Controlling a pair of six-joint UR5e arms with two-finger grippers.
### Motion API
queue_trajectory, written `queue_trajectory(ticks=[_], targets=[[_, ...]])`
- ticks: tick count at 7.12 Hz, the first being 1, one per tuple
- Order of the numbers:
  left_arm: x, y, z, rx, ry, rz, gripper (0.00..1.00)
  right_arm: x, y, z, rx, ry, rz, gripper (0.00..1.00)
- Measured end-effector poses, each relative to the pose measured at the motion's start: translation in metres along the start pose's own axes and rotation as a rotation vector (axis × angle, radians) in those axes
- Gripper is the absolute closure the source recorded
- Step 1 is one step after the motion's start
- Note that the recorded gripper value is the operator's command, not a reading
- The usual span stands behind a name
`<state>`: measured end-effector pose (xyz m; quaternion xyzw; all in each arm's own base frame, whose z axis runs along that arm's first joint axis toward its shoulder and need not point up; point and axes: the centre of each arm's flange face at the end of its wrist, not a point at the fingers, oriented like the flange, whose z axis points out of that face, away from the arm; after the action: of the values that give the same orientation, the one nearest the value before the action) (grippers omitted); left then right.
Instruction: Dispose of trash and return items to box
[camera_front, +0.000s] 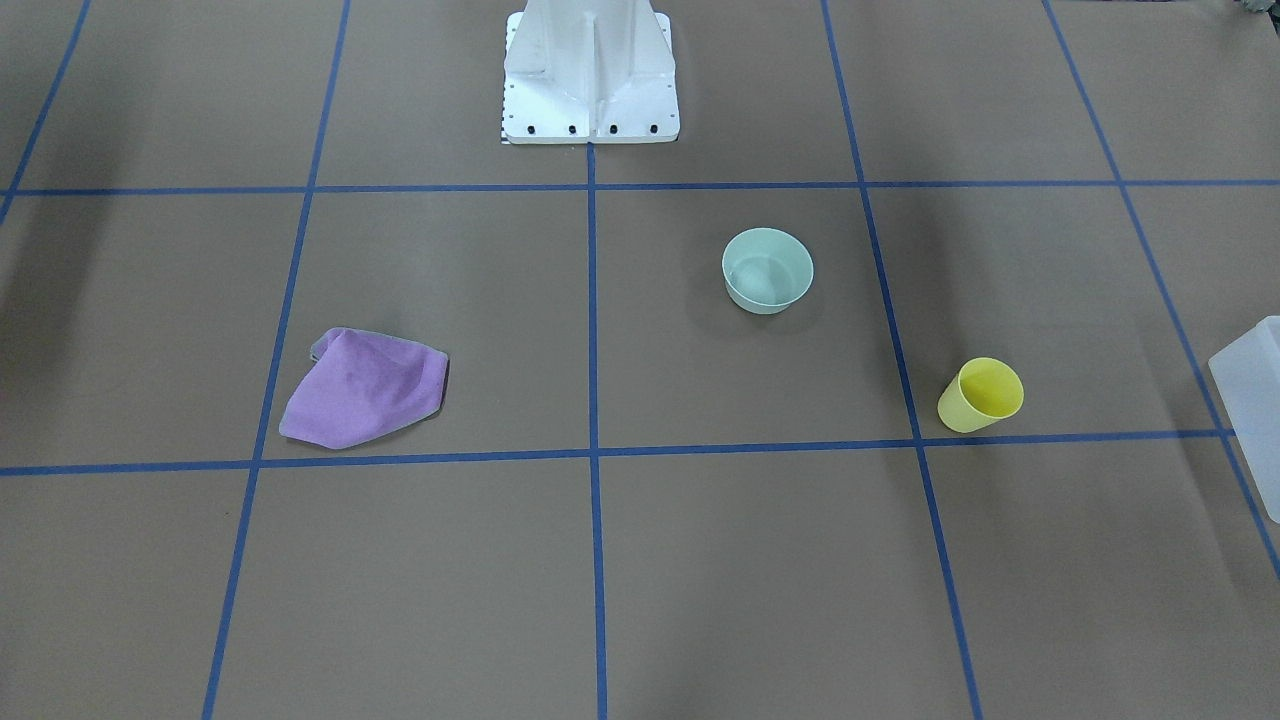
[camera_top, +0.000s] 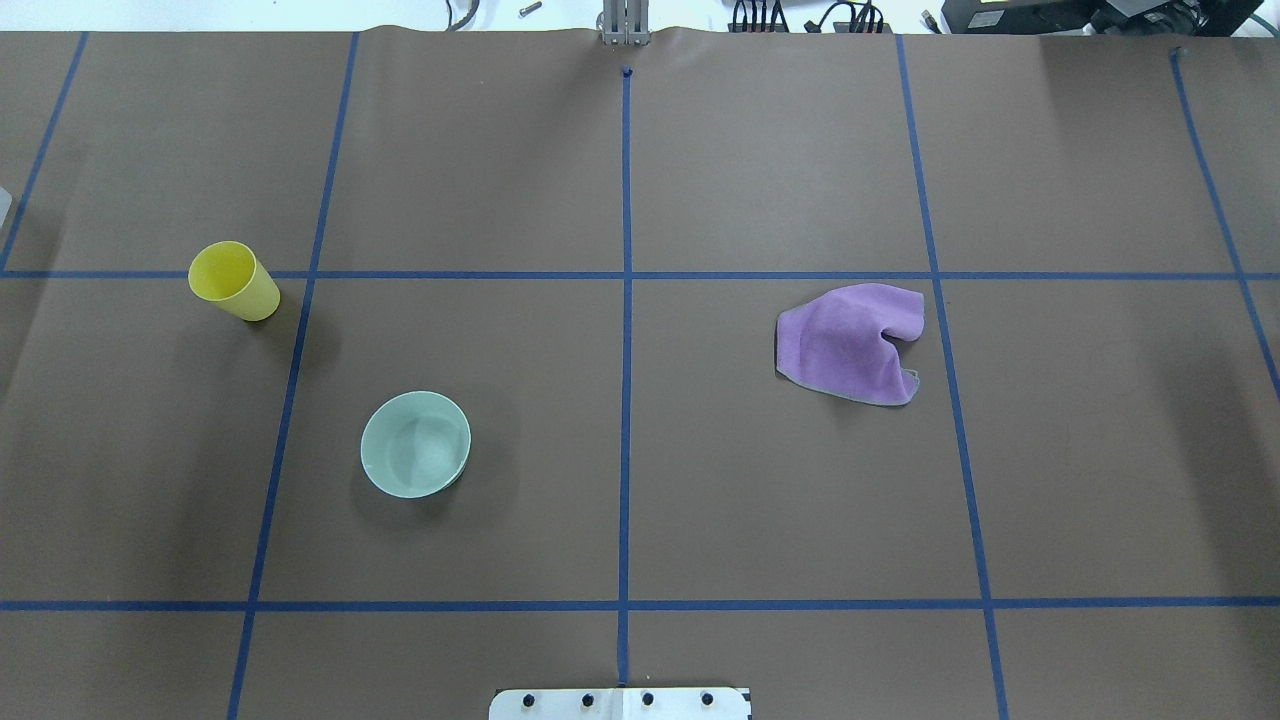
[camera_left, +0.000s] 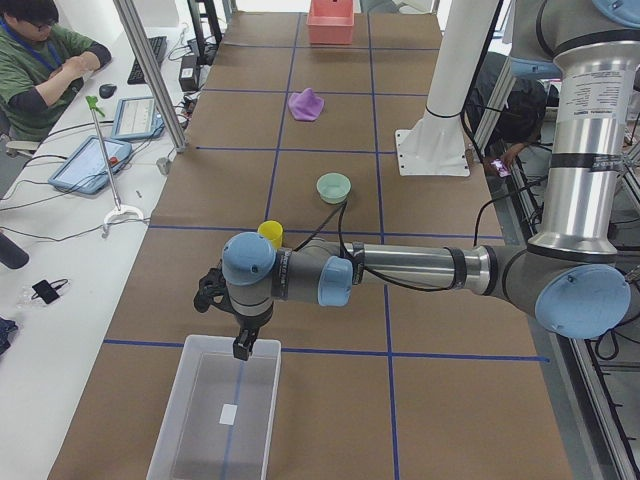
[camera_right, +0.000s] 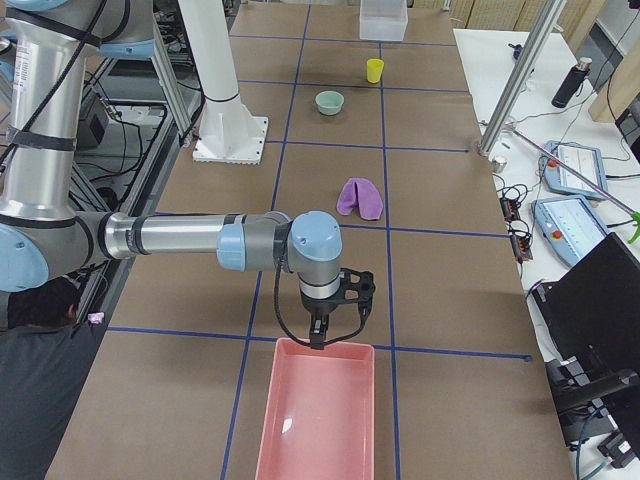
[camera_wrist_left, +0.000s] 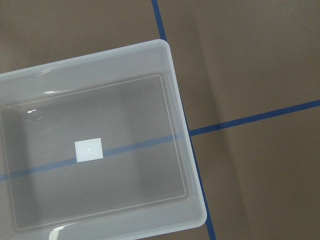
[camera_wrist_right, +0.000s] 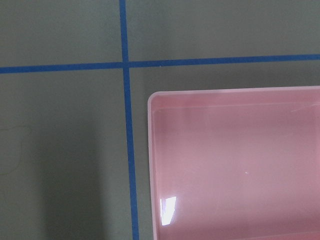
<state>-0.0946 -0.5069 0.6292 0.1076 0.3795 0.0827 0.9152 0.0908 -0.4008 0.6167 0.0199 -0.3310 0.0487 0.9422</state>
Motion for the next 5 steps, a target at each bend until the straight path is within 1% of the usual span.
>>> queue_trajectory(ticks=[3, 4, 5], targets=[[0.013, 0.018, -0.008, 0.013, -0.005, 0.015, 0.01, -0.006, -0.007, -0.002, 0.008, -0.003, -0.01, 0.0], [0.017, 0.017, -0.012, 0.032, -0.009, 0.035, 0.01, -0.007, -0.008, -0.003, 0.016, -0.004, -0.017, 0.0], [0.023, 0.012, -0.019, 0.076, -0.017, 0.081, 0.01, -0.011, -0.011, -0.007, 0.049, -0.007, -0.044, 0.0]])
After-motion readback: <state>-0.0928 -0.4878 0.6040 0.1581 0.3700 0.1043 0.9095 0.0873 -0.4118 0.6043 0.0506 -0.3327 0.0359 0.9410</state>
